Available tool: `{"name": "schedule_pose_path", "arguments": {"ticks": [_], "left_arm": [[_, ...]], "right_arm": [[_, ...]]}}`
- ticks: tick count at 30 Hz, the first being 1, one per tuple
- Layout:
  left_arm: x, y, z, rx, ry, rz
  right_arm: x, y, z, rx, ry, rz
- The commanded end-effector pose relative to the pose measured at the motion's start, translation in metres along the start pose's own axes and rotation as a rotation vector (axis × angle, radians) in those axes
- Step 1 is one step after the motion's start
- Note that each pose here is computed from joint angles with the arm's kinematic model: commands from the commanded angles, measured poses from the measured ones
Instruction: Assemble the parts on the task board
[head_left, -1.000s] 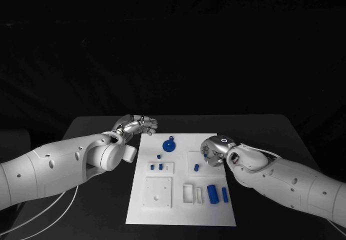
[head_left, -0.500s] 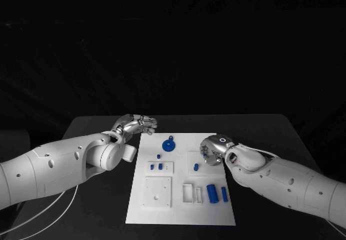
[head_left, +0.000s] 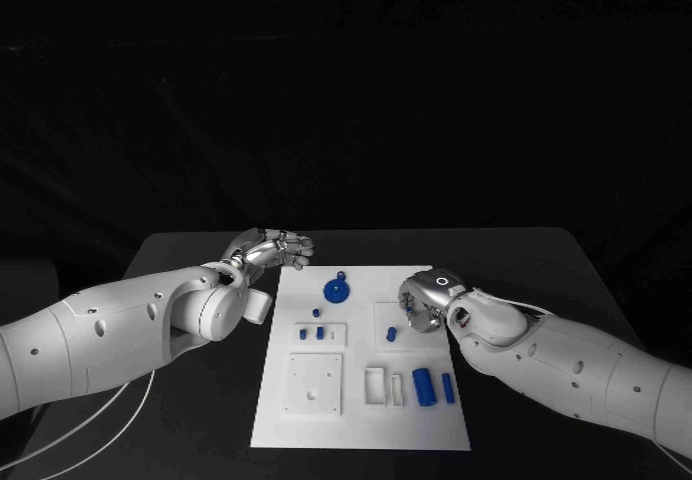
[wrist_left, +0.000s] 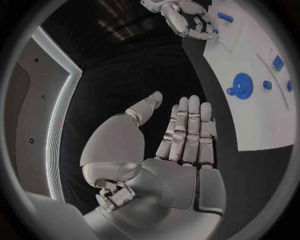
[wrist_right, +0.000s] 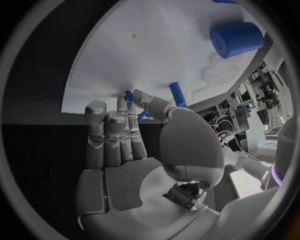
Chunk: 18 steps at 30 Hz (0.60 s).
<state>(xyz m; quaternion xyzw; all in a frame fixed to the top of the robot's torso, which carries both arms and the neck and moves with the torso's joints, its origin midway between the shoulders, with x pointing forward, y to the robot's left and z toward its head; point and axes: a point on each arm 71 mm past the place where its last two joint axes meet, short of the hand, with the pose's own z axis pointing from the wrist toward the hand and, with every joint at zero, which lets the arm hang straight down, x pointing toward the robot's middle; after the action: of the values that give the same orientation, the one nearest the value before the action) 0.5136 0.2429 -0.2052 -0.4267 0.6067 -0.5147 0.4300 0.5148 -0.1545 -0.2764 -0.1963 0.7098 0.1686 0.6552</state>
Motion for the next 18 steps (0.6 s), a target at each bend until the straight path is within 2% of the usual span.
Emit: {"name": "schedule_pose_path", "arguments": {"ticks": [1, 8, 18], "left_arm": [[0.0022, -0.0015, 0.0008, 0.006, 0.013, -0.008], [0.0021, -0.0016, 0.0009, 0.007, 0.011, -0.007], [-0.0004, -0.0013, 0.0011, 0.008, 0.002, -0.004]], "right_arm": [[0.0068, 0.001, -0.0031, 0.004, 0.013, -0.031], [0.0034, 0.0026, -0.004, 0.005, -0.024, -0.036], [-0.0006, 0.0004, -0.0081, 0.008, -0.04, -0.041]]}}
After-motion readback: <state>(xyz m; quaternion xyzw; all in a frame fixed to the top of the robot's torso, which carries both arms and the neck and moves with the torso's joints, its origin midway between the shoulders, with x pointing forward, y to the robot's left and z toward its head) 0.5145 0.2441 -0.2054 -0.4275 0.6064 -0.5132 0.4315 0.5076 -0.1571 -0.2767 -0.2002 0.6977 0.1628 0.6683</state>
